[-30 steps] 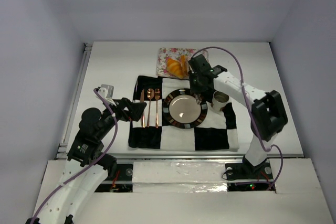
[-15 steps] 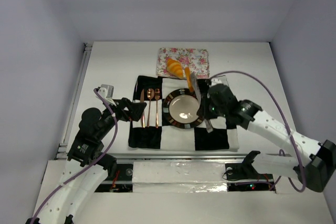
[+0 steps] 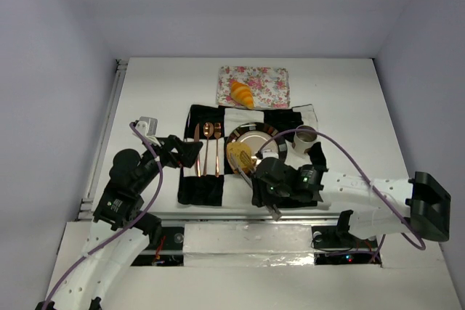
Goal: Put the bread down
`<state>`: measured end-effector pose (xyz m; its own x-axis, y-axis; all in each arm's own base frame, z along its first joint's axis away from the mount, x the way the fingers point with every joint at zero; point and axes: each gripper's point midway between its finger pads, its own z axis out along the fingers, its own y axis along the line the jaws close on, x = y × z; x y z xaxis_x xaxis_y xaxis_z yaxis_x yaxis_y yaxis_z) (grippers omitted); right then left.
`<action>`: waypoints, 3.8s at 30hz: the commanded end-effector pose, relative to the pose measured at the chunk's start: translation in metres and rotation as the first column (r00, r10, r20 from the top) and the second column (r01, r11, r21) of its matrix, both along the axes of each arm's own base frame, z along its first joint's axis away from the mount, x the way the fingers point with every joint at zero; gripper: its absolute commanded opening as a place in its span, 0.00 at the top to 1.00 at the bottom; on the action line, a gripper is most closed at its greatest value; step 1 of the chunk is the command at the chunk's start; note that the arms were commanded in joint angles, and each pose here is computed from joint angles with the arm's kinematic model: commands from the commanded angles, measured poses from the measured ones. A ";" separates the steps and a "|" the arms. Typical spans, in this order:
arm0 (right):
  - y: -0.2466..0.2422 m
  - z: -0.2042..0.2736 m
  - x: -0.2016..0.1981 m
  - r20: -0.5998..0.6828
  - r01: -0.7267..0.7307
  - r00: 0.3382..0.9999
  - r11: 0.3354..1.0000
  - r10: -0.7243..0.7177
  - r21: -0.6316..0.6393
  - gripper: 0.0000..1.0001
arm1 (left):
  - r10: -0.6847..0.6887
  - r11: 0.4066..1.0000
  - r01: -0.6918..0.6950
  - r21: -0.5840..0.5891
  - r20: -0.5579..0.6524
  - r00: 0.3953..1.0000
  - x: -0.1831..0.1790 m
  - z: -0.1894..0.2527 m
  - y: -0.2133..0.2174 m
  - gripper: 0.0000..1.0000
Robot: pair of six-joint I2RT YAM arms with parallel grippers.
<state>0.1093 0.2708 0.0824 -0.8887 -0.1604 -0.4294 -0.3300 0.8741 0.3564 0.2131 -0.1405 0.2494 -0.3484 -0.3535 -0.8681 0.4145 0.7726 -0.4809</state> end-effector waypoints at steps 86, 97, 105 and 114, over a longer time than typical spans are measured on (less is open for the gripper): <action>-0.026 0.050 0.055 0.082 0.215 0.967 0.948 -0.240 0.235 0.50 | -0.014 1.000 0.015 -0.012 0.025 1.000 0.001 0.005 -0.003 0.02; -0.043 0.124 0.107 0.280 0.313 0.882 0.916 -0.379 0.251 0.56 | -0.027 0.999 0.028 -0.017 0.045 0.999 -0.003 0.009 -0.004 0.02; -0.139 0.149 0.233 0.370 0.528 0.737 0.823 -0.566 0.208 0.58 | -0.046 0.998 0.048 -0.030 0.076 0.996 -0.008 0.017 -0.005 0.02; -0.258 0.110 0.351 0.308 0.709 0.631 0.691 -0.712 0.144 0.58 | -0.059 0.997 0.063 -0.035 0.098 0.993 -0.013 0.021 -0.006 0.02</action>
